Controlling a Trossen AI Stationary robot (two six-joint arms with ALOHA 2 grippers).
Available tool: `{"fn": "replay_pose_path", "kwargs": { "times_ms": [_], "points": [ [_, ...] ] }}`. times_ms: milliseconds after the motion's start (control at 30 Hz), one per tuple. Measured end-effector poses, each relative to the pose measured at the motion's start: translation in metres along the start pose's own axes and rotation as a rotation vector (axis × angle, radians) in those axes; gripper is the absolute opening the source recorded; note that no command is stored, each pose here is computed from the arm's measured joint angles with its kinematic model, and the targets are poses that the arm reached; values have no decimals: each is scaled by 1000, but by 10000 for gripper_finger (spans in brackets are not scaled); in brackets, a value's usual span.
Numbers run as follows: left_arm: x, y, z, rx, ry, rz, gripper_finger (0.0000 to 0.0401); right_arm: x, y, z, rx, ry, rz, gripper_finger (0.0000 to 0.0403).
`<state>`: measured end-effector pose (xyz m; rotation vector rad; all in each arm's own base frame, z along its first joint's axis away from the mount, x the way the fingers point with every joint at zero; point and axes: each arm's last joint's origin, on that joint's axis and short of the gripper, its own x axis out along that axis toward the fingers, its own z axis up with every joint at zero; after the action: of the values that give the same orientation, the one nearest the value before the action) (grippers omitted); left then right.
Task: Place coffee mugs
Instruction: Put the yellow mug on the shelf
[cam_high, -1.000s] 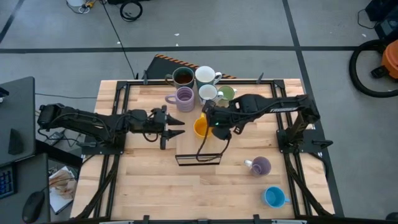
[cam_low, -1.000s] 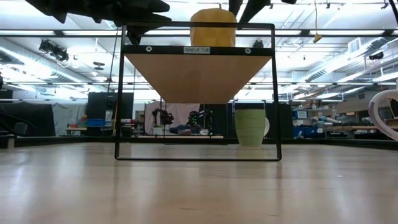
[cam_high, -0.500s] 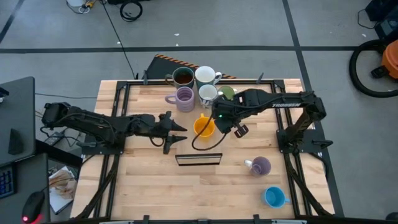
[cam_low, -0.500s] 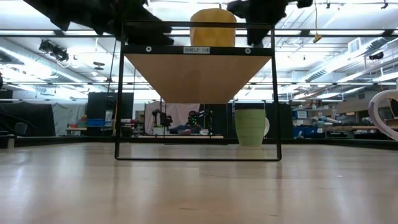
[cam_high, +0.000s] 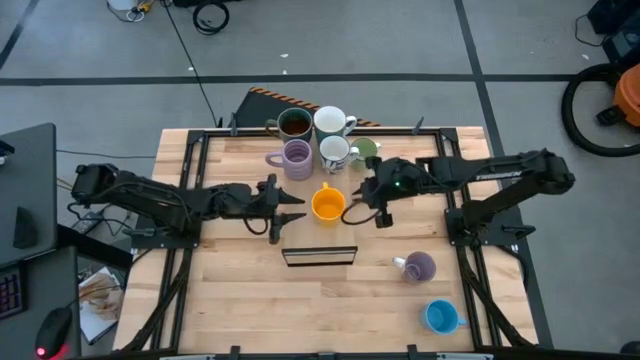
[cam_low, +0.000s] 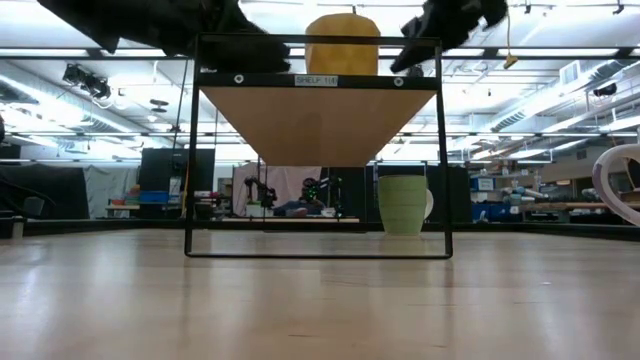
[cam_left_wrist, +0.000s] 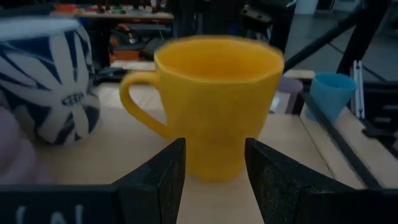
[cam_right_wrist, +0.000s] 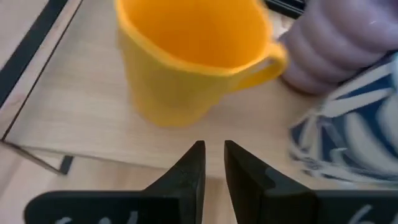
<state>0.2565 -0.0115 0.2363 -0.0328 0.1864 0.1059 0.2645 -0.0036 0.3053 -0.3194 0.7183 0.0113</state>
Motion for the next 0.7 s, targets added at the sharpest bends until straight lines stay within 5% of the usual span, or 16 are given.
{"fn": "replay_pose_path", "kwargs": {
  "times_ms": [167,533,700],
  "points": [
    [12,-2,-13,13,40,1,172,8,9,-19,30,-105,71,105],
    [17,-2,-16,21,34,0,172,25,12,-40,188,-278,142,258],
    [17,-3,-16,20,33,-2,172,27,14,-40,180,-367,152,285]
  ]
}}
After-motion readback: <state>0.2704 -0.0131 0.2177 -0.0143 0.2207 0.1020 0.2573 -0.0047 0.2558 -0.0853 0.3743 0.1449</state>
